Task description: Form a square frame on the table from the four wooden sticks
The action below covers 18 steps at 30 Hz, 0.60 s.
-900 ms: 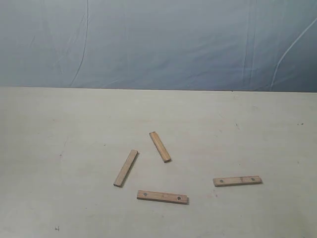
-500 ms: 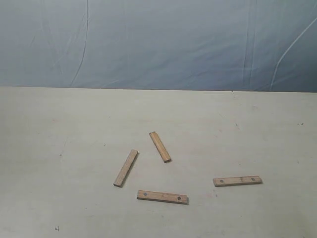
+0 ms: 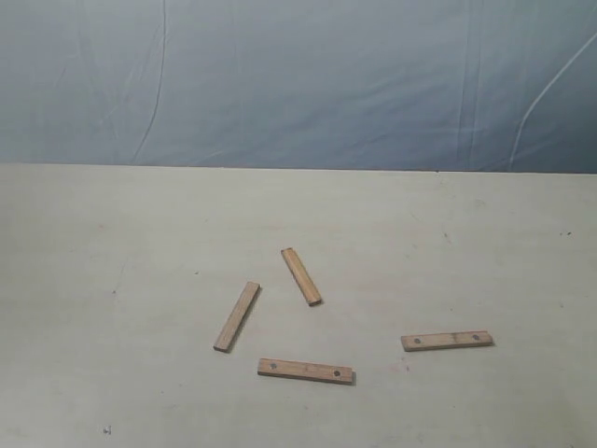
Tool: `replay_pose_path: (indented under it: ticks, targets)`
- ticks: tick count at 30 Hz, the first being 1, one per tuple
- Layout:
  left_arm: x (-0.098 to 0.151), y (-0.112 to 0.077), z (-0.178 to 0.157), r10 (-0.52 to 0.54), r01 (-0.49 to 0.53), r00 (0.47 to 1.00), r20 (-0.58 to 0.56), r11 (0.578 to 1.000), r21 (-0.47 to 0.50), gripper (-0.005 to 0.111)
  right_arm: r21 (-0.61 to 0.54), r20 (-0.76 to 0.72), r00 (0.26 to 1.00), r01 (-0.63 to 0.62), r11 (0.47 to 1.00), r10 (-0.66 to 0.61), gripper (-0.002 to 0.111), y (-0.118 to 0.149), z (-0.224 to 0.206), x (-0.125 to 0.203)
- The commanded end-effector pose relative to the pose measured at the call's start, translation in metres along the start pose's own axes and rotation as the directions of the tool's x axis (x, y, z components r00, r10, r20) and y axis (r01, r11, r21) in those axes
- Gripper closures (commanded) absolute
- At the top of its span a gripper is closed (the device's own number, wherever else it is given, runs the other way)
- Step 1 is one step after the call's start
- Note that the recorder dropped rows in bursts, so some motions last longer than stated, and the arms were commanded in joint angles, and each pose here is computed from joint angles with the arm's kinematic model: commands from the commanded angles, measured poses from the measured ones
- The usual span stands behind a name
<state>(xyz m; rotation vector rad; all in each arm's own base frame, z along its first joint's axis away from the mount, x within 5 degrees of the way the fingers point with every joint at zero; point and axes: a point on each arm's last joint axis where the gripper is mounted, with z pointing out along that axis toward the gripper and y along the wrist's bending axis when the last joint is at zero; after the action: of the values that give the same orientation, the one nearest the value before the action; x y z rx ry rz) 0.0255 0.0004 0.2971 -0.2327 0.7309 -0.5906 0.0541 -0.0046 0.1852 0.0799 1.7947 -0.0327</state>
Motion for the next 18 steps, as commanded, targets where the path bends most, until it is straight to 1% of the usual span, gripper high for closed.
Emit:
replay_pose_path:
  ticks: [1, 3, 4, 6, 7, 9, 10, 12, 14, 16, 18]
  targets:
    - [-0.029, -0.032, 0.046, 0.101, -0.102, 0.995, 0.016, 0.986, 0.130, 0.107, 0.006, 0.010, 1.000, 0.006, 1.000, -0.006, 0.109, 0.000, 0.000, -0.001]
    - [-0.035, -0.039, 0.074, 0.125, -0.122, 0.992, -0.019, 0.984, 0.131, 0.107, 0.006, 0.010, 1.000, 0.006, 1.000, -0.006, 0.109, 0.000, 0.000, -0.001]
    - [-0.033, -0.039, 0.087, 0.145, -0.138, 0.988, -0.050, 0.982, 0.133, 0.107, 0.006, 0.010, 1.000, 0.006, 1.000, -0.006, 0.109, 0.000, 0.000, -0.001]
    - [-0.026, -0.040, 0.115, 0.218, -0.198, 0.967, -0.134, 0.969, 0.147, 0.107, 0.006, 0.010, 1.000, 0.006, 1.000, -0.006, 0.109, 0.000, 0.000, -0.001]
    - [-0.020, -0.038, 0.126, 0.258, -0.232, 0.947, -0.194, 0.961, 0.148, 0.107, 0.006, 0.010, 1.000, 0.006, 1.000, -0.006, 0.109, 0.000, 0.000, -0.001]
    - [-0.004, -0.031, 0.149, 0.309, -0.278, 0.886, -0.344, 0.951, 0.138, 0.107, 0.006, 0.010, 1.000, 0.006, 1.000, -0.006, 0.109, 0.000, 0.000, -0.001]
    - [0.003, -0.026, 0.158, 0.302, -0.278, 0.861, -0.409, 0.953, 0.118, 0.107, 0.006, 0.010, 1.000, 0.006, 1.000, -0.006, 0.109, 0.000, 0.000, -0.001]
    - [0.024, -0.014, 0.175, 0.303, -0.297, 0.780, -0.547, 0.949, 0.102, 0.107, 0.006, 0.010, 1.000, 0.006, 1.000, -0.006, 0.109, 0.000, 0.000, -0.001]
    - [0.049, -0.002, 0.187, 0.335, -0.337, 0.680, -0.652, 0.933, 0.129, 0.107, 0.006, 0.010, 1.000, 0.006, 1.000, -0.006, 0.109, 0.000, 0.000, -0.001]
    - [0.074, 0.008, 0.195, 0.353, -0.356, 0.579, -0.735, 0.921, 0.162, 0.107, 0.006, 0.010, 1.000, 0.006, 1.000, -0.006, 0.109, 0.000, 0.000, -0.001]
    - [0.102, 0.016, 0.200, 0.351, -0.347, 0.482, -0.803, 0.918, 0.193, 0.107, 0.006, 0.010, 1.000, 0.006, 1.000, -0.006, 0.109, 0.000, 0.000, -0.001]
